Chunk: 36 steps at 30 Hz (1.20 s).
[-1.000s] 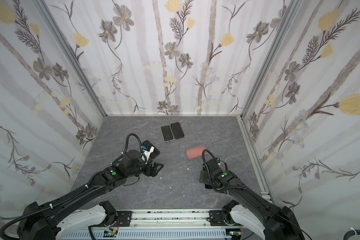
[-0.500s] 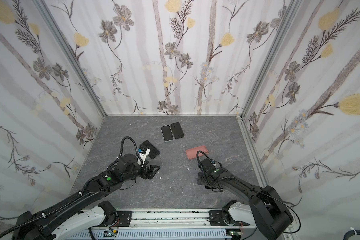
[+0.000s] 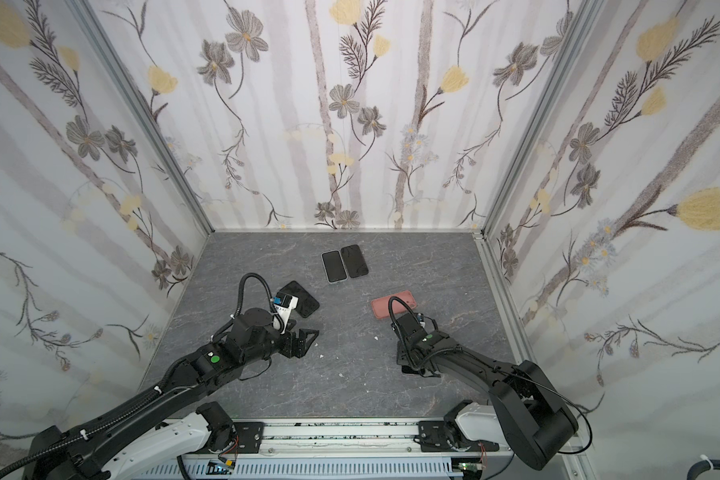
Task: Put the phone into the phone case
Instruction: 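Lift the purple-edged phone with the right gripper toward the left gripper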
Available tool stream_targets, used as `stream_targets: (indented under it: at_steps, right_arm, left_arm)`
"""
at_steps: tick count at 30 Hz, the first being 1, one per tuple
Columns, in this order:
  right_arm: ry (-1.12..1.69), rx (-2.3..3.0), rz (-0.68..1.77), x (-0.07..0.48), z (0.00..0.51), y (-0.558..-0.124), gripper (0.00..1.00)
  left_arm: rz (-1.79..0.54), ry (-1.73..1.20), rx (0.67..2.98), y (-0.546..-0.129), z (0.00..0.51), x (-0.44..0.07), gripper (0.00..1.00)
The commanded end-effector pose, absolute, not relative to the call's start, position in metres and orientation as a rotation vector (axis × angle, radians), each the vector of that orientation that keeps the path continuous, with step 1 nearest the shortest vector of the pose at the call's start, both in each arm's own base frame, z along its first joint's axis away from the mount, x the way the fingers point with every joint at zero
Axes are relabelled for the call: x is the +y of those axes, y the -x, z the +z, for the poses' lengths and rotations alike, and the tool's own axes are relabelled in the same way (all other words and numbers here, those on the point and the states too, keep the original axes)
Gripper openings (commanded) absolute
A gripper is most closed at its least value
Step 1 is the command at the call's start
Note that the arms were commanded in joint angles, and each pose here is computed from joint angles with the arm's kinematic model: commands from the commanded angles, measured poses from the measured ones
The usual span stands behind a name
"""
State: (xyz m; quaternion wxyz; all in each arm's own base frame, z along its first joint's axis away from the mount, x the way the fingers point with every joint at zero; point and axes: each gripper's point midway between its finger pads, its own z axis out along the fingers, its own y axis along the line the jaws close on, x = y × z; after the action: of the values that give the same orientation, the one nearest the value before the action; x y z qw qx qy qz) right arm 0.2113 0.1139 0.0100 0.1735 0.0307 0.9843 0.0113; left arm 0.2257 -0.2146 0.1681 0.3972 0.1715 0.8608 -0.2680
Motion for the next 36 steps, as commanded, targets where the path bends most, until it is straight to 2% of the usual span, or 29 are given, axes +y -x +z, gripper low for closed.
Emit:
stream_targets:
  at_steps: [1,7,15,24,29,36]
  right_arm:
    - [0.079,2.930,0.211,0.147,0.003,-0.179,0.56]
    - [0.326,2.810,0.288,0.197,0.025,-0.180,0.54]
    - [0.599,2.594,0.549,0.274,0.052,-0.179,0.50]
    - [0.828,2.336,0.604,0.331,0.092,-0.175,0.50]
    - [0.862,2.239,0.659,0.351,0.117,-0.174,0.50]
    - [0.879,2.208,0.668,0.357,0.123,-0.174,0.50]
  left_arm:
    - [-0.703,-0.391,2.149,-0.231,0.176,-0.217,0.87]
    - [-0.790,-0.281,2.234,-0.231,0.160,-0.225,0.87]
    - [-0.978,-0.161,2.344,-0.230,0.139,-0.246,0.86]
    - [-1.175,-0.034,2.419,-0.232,0.128,-0.257,0.81]
    - [-1.279,-0.025,2.391,-0.225,0.137,-0.256,0.65]
    - [-1.320,-0.007,2.318,-0.220,0.156,-0.245,0.16]
